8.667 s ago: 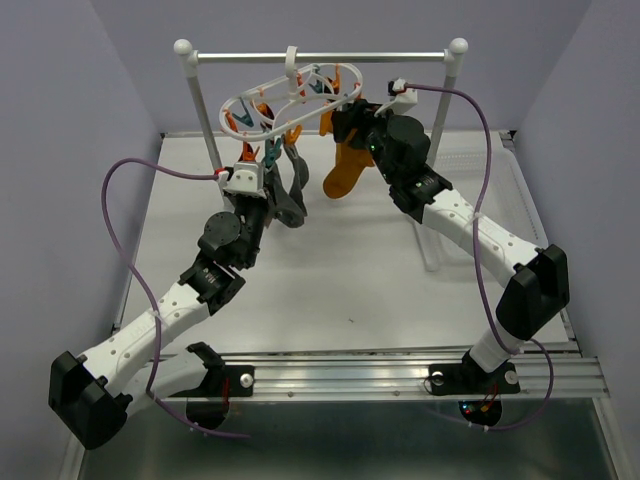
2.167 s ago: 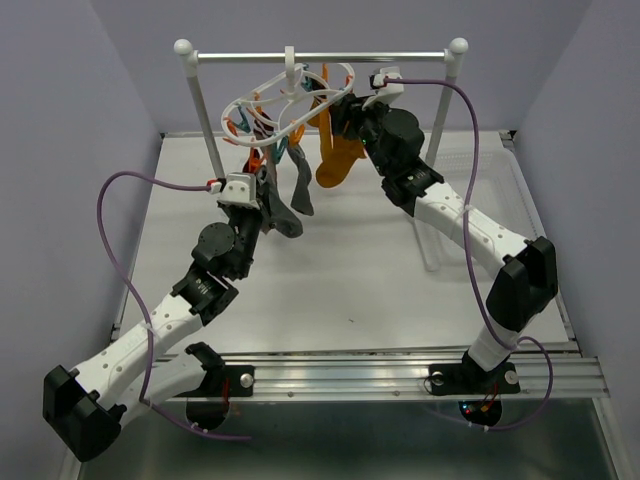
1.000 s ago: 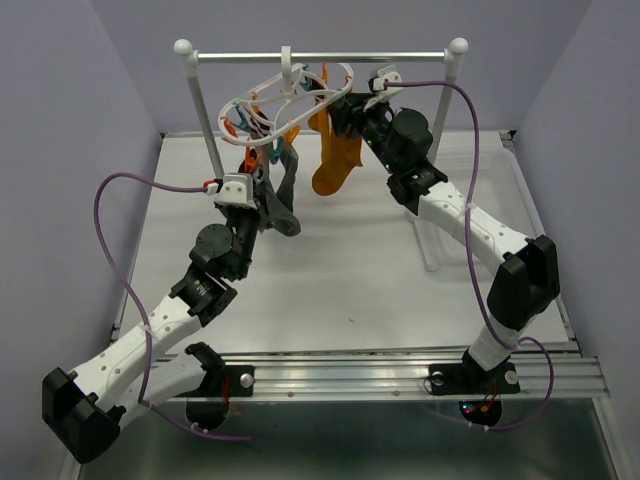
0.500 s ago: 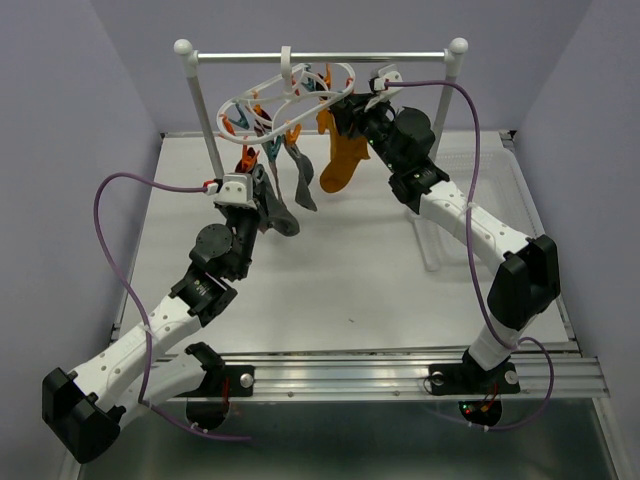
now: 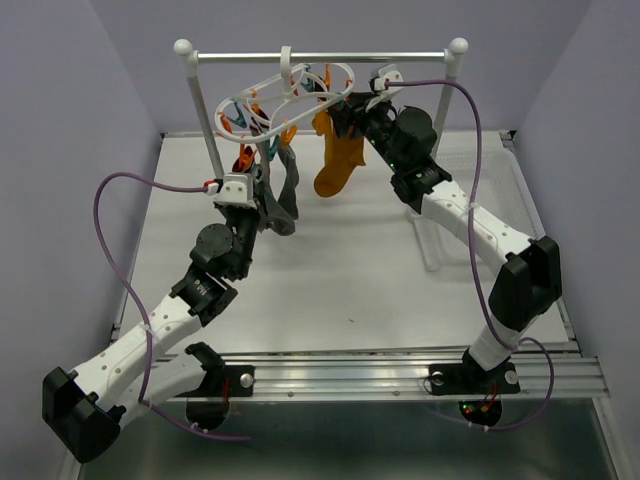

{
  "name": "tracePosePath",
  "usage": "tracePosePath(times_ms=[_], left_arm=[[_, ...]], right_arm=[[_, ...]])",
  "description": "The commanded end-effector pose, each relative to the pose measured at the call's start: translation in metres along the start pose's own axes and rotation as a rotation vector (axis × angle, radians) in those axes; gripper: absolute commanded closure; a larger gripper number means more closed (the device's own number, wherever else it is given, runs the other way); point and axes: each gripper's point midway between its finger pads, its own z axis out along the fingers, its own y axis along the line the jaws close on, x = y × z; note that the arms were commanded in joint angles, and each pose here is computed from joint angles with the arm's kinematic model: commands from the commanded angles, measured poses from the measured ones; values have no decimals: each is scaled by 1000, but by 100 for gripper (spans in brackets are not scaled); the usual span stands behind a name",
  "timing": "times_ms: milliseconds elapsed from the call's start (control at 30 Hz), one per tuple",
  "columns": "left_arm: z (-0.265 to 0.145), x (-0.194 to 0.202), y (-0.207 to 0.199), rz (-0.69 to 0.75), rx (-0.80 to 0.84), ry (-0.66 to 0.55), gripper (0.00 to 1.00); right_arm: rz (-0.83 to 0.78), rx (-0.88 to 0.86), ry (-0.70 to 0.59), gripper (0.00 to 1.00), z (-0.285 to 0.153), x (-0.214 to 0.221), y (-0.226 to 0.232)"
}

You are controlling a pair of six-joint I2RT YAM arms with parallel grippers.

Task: Clip the socks to the hanger
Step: Open the clamp at the hanger.

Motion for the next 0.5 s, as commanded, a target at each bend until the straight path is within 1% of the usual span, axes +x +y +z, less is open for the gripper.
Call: tracePosePath(times_ms=[0,133,267,467], left_arm=[[2,-21,4,-25,-24,-72,100],[4,-21,3,-20,-25,-69,100],[6,-20,2,-15,-24,-65,100],[7,-19,3,-9,-29,-63,100]], right_arm=[[-12,-13,-59,37,-10,-35,-1],[0,-19,-26,35,-11,-26,0],[-2,-69,-19,34,-14,-24,6],[-8,-100,-10,28,-11,-22,7]])
